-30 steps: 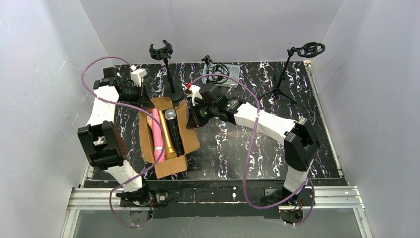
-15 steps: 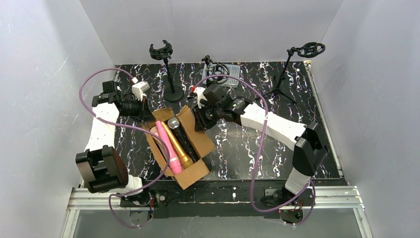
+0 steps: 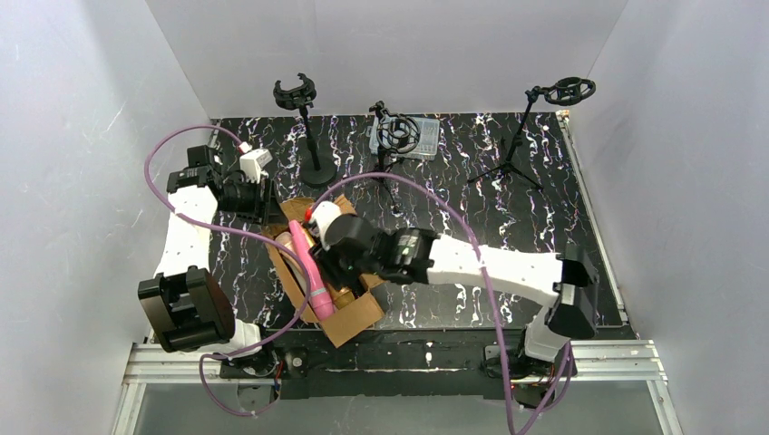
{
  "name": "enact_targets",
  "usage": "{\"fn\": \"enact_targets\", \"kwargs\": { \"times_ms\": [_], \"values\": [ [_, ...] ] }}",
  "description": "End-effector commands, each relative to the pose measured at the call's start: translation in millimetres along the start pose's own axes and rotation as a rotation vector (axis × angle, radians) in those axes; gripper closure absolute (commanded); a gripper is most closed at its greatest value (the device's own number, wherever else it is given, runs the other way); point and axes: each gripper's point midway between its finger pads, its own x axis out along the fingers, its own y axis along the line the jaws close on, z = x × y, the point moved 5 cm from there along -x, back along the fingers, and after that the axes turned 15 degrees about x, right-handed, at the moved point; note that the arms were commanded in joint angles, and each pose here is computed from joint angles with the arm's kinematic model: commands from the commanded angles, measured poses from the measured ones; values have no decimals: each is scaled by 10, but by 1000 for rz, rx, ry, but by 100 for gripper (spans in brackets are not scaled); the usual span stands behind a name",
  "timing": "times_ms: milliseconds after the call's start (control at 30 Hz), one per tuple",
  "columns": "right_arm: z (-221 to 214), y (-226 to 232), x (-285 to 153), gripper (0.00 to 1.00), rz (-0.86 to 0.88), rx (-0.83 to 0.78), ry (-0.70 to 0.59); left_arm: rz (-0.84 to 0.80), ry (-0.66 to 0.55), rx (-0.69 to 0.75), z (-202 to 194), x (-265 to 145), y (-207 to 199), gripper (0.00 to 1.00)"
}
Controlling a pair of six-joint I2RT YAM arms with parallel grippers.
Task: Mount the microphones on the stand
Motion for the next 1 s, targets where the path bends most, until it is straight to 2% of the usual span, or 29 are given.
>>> {"fn": "enact_targets", "kwargs": {
  "times_ms": [0,200,433,533,833,900,967],
  "values": [
    [-57,219,327,51,-22,10,-51,41,-33,9,143,-124,-17,55],
    [-131,281,652,52,-39,3,-72,58,-10,-16,76,-76,26,74],
    [-104,328,831,53,-36,7,-97,59,-18,-20,31,-45,6,95],
    [-115,360,898,52,-32,5,-89,57,-15,-32,9,-34,-4,97],
    [-260,305,1221,44,-91,-13,-43,40,-31,-38,-26,-48,-97,98],
    [-286,280,1260,45,-107,-19,-37,37,-37,-36,-14,-59,-117,98],
    [-260,270,1240,50,-117,-18,-47,38,-39,-33,-12,-65,-120,98]
  ]
}}
